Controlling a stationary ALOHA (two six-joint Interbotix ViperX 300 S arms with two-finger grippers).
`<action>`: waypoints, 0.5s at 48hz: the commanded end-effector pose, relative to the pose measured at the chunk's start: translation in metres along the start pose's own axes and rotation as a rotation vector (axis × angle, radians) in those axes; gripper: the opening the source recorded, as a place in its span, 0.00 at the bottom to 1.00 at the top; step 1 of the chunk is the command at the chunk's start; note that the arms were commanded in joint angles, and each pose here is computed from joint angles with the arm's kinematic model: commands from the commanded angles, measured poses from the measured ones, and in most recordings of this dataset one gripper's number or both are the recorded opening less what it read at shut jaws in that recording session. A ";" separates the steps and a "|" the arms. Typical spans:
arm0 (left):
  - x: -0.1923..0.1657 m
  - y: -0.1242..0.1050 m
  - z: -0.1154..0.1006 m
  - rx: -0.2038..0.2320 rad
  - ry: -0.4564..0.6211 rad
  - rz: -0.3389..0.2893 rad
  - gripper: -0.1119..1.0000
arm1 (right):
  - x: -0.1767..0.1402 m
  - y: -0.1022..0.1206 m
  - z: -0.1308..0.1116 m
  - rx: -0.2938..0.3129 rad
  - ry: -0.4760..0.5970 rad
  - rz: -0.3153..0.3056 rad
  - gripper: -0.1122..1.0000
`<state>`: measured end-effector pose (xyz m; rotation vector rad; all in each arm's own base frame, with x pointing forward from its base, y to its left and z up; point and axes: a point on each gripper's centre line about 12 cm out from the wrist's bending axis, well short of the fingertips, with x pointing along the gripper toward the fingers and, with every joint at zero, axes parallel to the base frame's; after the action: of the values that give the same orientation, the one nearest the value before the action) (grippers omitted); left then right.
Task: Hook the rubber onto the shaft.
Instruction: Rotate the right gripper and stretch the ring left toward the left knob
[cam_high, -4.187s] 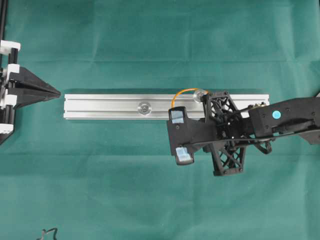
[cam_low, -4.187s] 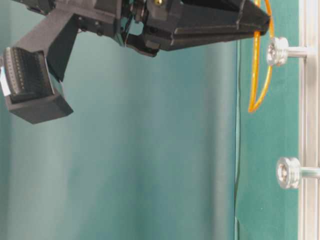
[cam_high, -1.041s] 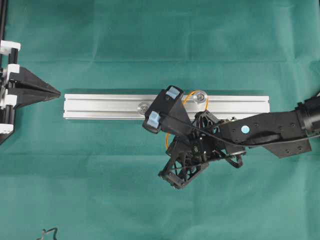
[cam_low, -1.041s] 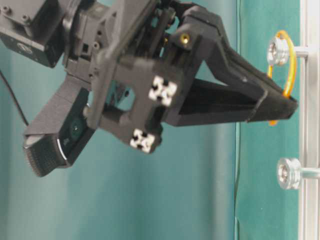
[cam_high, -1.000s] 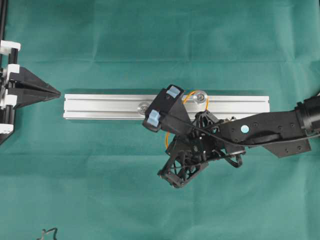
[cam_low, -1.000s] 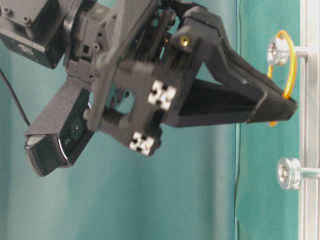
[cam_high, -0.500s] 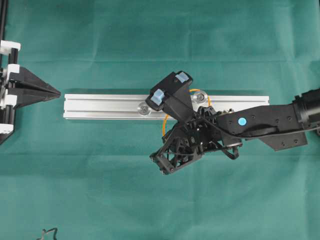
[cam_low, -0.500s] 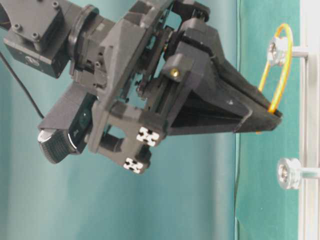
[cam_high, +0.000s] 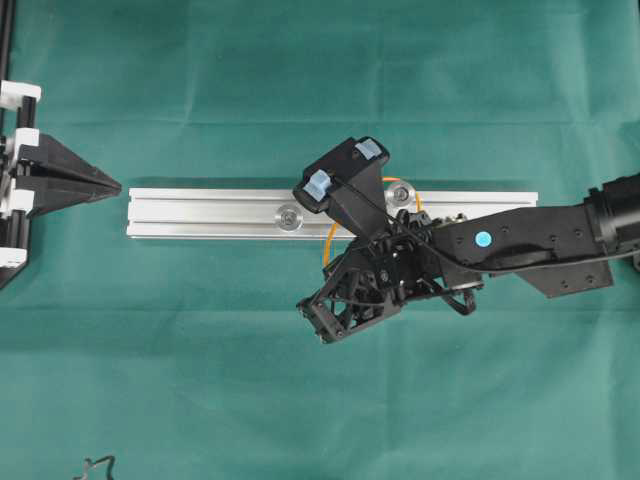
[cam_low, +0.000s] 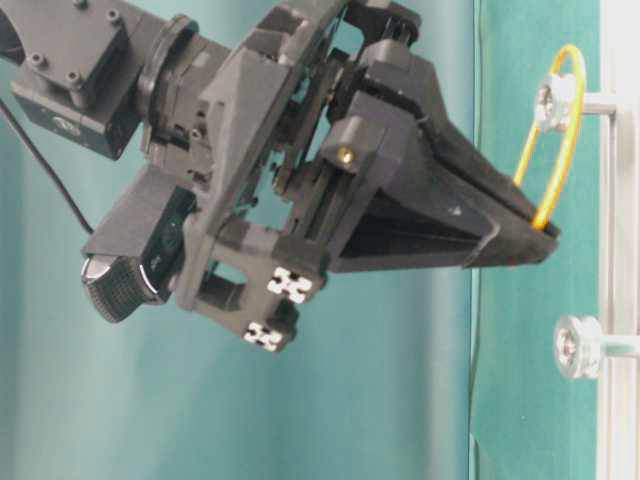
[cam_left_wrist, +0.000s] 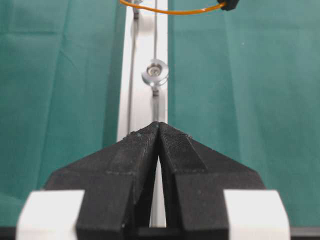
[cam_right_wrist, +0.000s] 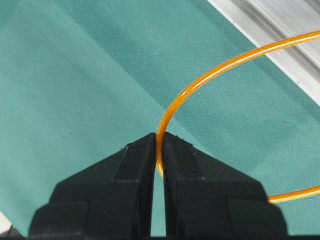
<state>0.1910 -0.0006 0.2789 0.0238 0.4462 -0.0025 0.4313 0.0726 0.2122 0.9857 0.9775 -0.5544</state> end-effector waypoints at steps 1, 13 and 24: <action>-0.002 0.000 0.012 0.004 -0.029 -0.002 0.10 | -0.012 0.013 0.008 0.007 -0.022 0.050 0.16; -0.002 0.000 0.012 0.004 -0.029 -0.002 0.10 | -0.010 0.020 0.023 -0.009 -0.067 0.053 0.16; -0.002 0.000 0.012 0.004 -0.029 -0.002 0.10 | -0.004 0.021 0.040 -0.018 -0.110 0.044 0.16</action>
<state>0.1910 -0.0006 0.2789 0.0238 0.4462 -0.0025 0.4571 0.0517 0.2154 0.9401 0.9120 -0.5774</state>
